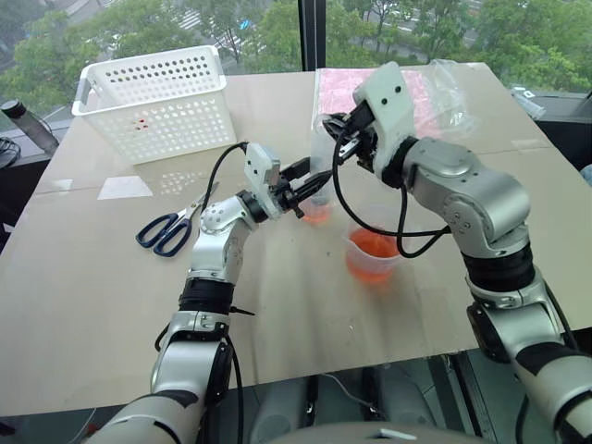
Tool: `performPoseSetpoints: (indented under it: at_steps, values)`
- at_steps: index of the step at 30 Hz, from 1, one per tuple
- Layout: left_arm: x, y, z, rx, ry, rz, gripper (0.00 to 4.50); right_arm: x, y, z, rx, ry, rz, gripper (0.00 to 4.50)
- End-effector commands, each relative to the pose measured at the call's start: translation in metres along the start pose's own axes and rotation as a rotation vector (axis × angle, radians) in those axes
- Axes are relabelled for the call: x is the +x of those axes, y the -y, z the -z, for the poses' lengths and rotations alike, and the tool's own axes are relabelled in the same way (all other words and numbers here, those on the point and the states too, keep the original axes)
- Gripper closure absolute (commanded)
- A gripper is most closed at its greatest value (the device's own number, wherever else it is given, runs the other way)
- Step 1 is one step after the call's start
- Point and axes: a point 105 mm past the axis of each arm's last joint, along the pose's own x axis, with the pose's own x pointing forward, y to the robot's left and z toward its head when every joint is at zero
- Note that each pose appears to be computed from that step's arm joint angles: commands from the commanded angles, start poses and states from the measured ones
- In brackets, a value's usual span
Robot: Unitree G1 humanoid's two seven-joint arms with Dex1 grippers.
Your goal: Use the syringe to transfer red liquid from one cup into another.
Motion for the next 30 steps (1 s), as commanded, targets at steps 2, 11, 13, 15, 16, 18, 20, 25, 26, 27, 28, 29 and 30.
performPoseSetpoints:
  at_steps: [2,11,13,15,16,18,20,25,26,27,28,29,30]
  values:
    - [0.009,-0.009,-0.05,0.07,0.158,-0.028,3.2,0.008,-0.052,0.041,0.035,-0.131,-0.245,4.48]
    - [0.01,-0.016,-0.062,0.073,0.174,-0.053,3.2,0.009,-0.06,0.049,0.045,-0.133,-0.277,4.48]
    - [0.01,-0.016,-0.062,0.074,0.172,-0.053,3.2,0.009,-0.057,0.048,0.04,-0.116,-0.263,4.48]
    - [0.009,-0.014,-0.062,0.077,0.168,-0.047,3.2,0.009,-0.05,0.04,0.034,-0.082,-0.243,4.48]
    - [0.009,-0.014,-0.063,0.078,0.168,-0.046,3.2,0.006,-0.046,0.035,0.067,-0.061,-0.251,4.48]
    - [0.009,-0.014,-0.064,0.078,0.166,-0.045,3.2,0.002,-0.037,0.027,0.085,-0.04,-0.252,4.48]
    - [0.008,-0.015,-0.066,0.078,0.164,-0.046,3.2,-0.001,-0.032,0.023,0.084,-0.03,-0.244,3.36]
    - [0.006,-0.018,-0.072,0.084,0.155,-0.043,3.2,-0.01,-0.021,0.009,0.068,0.023,-0.226,0.94]
    - [0.005,-0.018,-0.073,0.085,0.151,-0.037,3.2,-0.013,-0.019,0.004,0.068,0.044,-0.221,0.45]
    - [0.005,-0.018,-0.074,0.083,0.148,-0.034,3.2,-0.015,-0.017,0.0,0.063,0.067,-0.219,0.03]
    - [0.005,-0.019,-0.075,0.082,0.147,-0.033,3.2,-0.018,-0.016,-0.004,0.056,0.084,-0.219,0.03]
    - [0.005,-0.019,-0.076,0.074,0.147,-0.031,3.2,-0.022,-0.014,-0.006,0.044,0.096,-0.216,0.03]
    - [0.004,-0.019,-0.077,0.064,0.149,-0.029,3.2,-0.025,-0.012,-0.007,0.038,0.1,-0.214,0.03]
